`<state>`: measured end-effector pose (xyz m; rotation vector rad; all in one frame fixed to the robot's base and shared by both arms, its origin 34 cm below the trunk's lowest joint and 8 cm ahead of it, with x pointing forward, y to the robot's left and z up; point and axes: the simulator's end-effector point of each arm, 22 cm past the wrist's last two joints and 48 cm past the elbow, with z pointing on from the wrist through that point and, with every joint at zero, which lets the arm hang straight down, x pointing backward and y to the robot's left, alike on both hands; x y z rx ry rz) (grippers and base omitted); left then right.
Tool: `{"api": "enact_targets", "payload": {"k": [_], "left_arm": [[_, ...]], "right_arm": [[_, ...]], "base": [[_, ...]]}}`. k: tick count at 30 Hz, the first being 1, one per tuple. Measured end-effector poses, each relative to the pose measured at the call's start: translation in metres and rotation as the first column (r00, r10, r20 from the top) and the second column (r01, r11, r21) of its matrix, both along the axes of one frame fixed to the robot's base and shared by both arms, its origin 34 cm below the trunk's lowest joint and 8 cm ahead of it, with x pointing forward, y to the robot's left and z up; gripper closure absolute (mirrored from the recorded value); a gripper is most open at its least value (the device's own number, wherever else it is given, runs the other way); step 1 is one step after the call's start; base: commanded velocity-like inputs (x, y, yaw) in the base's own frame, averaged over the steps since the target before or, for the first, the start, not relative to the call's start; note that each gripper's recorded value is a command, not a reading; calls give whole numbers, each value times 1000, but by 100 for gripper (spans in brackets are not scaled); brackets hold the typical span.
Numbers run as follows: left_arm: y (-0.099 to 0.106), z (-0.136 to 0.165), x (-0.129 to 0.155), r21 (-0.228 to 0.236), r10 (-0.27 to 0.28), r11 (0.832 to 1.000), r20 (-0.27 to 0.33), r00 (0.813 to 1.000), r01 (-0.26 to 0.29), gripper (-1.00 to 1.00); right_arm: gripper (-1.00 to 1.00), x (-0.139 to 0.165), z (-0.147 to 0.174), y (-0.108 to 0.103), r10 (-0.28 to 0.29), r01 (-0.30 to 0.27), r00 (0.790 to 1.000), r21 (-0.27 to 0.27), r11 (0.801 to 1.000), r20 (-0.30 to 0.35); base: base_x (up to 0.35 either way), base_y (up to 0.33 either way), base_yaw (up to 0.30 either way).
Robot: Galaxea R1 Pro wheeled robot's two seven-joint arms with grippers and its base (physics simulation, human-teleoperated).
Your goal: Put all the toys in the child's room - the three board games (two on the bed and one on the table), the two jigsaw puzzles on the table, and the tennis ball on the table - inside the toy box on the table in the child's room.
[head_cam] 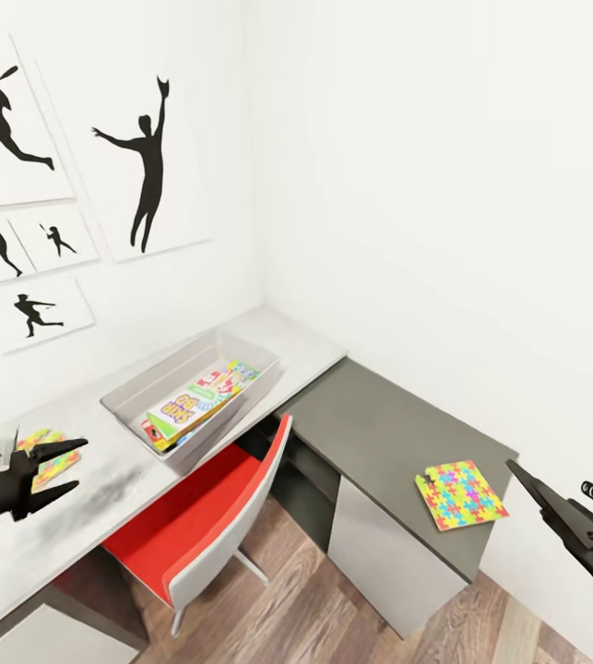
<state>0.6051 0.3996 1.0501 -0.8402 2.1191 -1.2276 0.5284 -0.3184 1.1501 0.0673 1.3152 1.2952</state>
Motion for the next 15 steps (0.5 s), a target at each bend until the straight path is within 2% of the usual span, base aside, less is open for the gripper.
{"api": "enact_targets", "payload": {"k": [6, 7, 12, 15], "left_arm": [[2, 2, -37, -67, -41, 997, 13, 999, 41, -100], [-1, 2, -49, -99, -59, 993, 16, 998, 61, -100], [-18, 11, -76, -203, -119, 971, 60, 991, 129, -100], [-22, 13, -83, -209, -148, 964, 84, 985, 162, -100]], "right_arm": [[-100, -1, 2, 0, 0, 0, 1000, -1, 1000, 6], [-100, -1, 2, 0, 0, 0, 1000, -1, 1000, 6], [-100, -1, 2, 0, 0, 0, 1000, -2, 1000, 7], [-100, -1, 2, 1, 0, 0, 1000, -1, 1000, 7]], "base": [[0, 0, -54], [0, 0, -19], [0, 0, -10], [0, 0, -3]]}}
